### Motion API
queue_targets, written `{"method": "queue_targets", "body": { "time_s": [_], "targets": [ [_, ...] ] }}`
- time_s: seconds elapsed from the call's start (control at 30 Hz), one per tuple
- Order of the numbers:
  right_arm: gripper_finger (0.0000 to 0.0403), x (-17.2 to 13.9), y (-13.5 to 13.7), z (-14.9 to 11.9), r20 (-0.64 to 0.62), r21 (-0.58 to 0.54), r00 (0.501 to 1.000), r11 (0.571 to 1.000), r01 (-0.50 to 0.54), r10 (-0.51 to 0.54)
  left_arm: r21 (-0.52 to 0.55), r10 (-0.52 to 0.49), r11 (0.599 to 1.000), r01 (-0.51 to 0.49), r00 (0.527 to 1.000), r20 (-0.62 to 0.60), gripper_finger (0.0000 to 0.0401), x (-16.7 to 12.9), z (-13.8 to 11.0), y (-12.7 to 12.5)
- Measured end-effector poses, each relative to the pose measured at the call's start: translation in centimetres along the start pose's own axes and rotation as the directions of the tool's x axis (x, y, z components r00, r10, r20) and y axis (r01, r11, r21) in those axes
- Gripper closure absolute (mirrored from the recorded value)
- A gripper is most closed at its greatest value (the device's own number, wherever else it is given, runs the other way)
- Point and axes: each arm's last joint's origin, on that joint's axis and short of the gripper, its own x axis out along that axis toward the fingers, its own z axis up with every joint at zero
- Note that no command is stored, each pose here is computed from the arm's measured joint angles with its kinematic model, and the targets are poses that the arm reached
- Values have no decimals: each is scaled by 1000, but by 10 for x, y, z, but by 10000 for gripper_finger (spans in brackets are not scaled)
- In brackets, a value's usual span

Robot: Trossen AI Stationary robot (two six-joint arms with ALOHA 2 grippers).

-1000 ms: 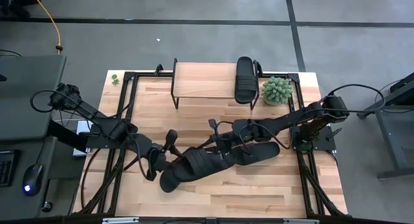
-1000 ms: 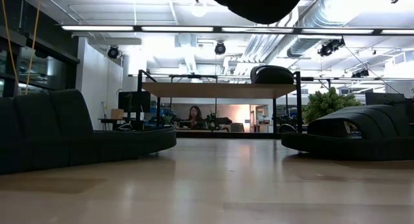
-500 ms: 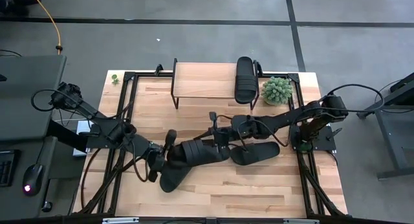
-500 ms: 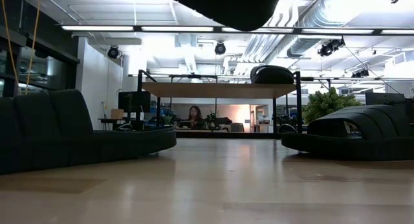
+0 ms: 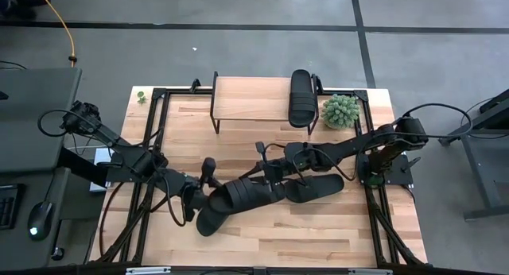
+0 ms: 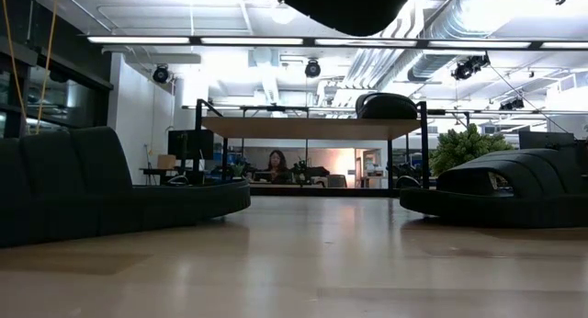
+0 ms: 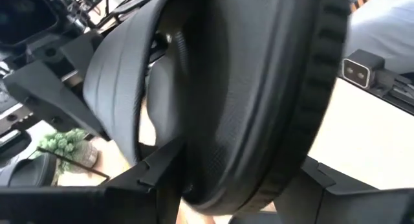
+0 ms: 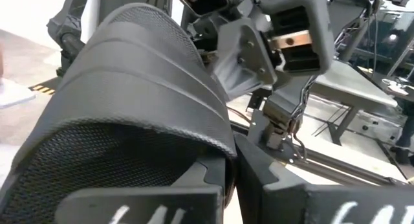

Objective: Pick and place slides into the shelf
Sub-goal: Put the black slipper on the shelf

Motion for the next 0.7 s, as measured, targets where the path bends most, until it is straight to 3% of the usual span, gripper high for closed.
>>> {"method": "queue_targets", "body": {
  "time_s": [0.33,0.7],
  "targets": [
    [403,0,0,0,1,0,1000,1000,-1,1,-3,19,1000,-19,1000,-7,226,0,0,1],
    [403,0,0,-1,-10,14,1000,1000,-8,8,25,35,999,-35,999,-7,353,0,0,1]
  ]
}}
